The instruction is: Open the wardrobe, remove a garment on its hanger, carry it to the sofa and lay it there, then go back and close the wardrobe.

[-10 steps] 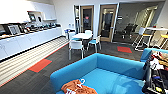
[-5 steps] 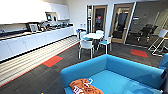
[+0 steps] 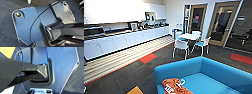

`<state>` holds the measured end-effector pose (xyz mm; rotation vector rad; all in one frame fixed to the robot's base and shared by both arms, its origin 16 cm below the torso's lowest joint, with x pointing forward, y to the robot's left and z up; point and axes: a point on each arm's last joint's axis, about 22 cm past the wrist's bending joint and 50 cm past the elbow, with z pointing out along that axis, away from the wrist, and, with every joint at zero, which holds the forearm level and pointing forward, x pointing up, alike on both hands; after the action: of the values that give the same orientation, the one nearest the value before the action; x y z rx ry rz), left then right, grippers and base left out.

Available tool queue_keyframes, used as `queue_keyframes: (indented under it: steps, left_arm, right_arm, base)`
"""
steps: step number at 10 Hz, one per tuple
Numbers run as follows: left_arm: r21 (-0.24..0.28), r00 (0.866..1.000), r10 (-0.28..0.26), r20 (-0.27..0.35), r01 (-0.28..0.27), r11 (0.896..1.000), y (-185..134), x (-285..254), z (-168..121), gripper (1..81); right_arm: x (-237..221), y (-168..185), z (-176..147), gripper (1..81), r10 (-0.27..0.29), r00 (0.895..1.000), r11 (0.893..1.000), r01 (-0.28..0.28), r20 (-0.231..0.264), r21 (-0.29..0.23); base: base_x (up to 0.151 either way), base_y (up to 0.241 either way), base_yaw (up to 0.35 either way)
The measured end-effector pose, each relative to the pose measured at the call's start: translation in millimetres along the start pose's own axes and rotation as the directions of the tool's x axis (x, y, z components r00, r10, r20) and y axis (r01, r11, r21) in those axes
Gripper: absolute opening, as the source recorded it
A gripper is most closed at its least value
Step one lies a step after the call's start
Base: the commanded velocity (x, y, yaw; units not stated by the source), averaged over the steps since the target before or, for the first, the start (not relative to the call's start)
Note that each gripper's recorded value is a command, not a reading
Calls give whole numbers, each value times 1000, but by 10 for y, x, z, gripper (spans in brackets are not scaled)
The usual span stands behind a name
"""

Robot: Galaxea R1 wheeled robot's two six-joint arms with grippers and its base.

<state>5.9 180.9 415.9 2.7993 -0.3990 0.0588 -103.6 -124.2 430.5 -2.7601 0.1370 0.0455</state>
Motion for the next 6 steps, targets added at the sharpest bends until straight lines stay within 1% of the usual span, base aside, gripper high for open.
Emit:
queue_keyframes:
  steps: [3,6]
  left_arm:
    - [18,1000,20,5,-20,1000,13,4,18,811]
    - [12,1000,23,4,-23,1000,78,11,34,811]
  right_arm:
    - [0,10,-3,811,-1,1000,1000,1,0,-1]
    - [-10,16,-5,811,0,1000,1000,0,0,-2]
  base:
    - [0,0,328]
    - [0,0,328]
